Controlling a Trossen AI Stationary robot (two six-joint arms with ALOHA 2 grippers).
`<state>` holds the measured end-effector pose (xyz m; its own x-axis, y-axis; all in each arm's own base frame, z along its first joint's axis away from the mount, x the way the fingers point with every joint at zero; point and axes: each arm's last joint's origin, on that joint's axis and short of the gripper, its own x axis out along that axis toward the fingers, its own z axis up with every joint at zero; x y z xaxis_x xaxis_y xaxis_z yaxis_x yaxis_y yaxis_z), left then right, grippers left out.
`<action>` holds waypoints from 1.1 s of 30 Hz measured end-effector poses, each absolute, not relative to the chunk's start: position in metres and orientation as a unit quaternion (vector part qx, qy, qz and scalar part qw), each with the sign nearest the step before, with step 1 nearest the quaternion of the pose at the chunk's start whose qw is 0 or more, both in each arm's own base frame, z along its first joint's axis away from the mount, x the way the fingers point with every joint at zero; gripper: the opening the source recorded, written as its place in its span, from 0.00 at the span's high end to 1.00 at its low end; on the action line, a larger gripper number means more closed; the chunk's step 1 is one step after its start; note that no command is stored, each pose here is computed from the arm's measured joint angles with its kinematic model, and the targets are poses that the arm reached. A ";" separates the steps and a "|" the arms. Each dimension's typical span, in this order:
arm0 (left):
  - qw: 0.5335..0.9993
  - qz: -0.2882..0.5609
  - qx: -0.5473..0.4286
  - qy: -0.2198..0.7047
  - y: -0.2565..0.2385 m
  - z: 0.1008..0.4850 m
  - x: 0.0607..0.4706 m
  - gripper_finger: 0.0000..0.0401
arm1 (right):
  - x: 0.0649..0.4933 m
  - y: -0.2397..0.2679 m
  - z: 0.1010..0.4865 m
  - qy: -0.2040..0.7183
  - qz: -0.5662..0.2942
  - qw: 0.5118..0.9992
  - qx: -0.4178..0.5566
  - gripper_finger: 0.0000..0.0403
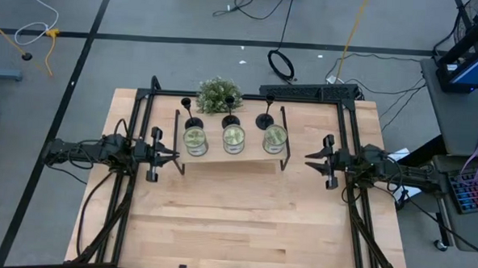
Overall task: Pick & Place candle stick holders
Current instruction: Return to Home Position
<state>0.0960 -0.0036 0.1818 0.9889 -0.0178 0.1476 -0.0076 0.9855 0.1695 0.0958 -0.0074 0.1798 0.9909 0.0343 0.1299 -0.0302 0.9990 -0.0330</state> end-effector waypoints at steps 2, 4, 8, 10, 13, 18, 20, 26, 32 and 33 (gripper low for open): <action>0.994 -0.003 0.084 -0.074 -0.004 0.182 0.096 0.89 | 0.096 -0.007 0.178 -0.054 0.016 0.998 -0.014 0.77; 0.994 -0.003 0.084 -0.074 -0.004 0.182 0.096 0.89 | 0.096 -0.008 0.173 -0.029 0.016 0.999 -0.010 0.77; 0.994 -0.003 0.084 -0.074 -0.004 0.182 0.096 0.89 | 0.098 -0.008 0.170 -0.011 0.013 1.000 -0.008 0.77; 0.994 -0.003 0.084 -0.074 -0.004 0.182 0.096 0.89 | 0.098 -0.008 0.169 -0.010 0.014 1.000 -0.007 0.77; 0.994 -0.003 0.085 -0.074 -0.004 0.182 0.096 0.89 | 0.098 -0.008 0.169 -0.007 0.015 1.000 -0.007 0.77; 0.994 -0.003 0.084 -0.074 -0.004 0.182 0.096 0.89 | 0.098 -0.008 0.169 -0.006 0.016 1.000 -0.007 0.77; 0.994 -0.003 0.085 -0.074 -0.004 0.182 0.096 0.89 | 0.098 -0.008 0.169 -0.006 0.016 1.000 -0.007 0.77; 0.994 -0.003 0.085 -0.074 -0.004 0.182 0.096 0.89 | 0.098 -0.008 0.169 -0.008 0.016 1.000 -0.007 0.77; 0.994 -0.003 0.084 -0.074 -0.004 0.182 0.096 0.89 | 0.098 -0.008 0.170 -0.011 0.016 1.000 -0.008 0.77; 0.994 -0.003 0.085 -0.074 -0.004 0.182 0.096 0.89 | 0.098 -0.008 0.170 -0.011 0.016 1.000 -0.008 0.77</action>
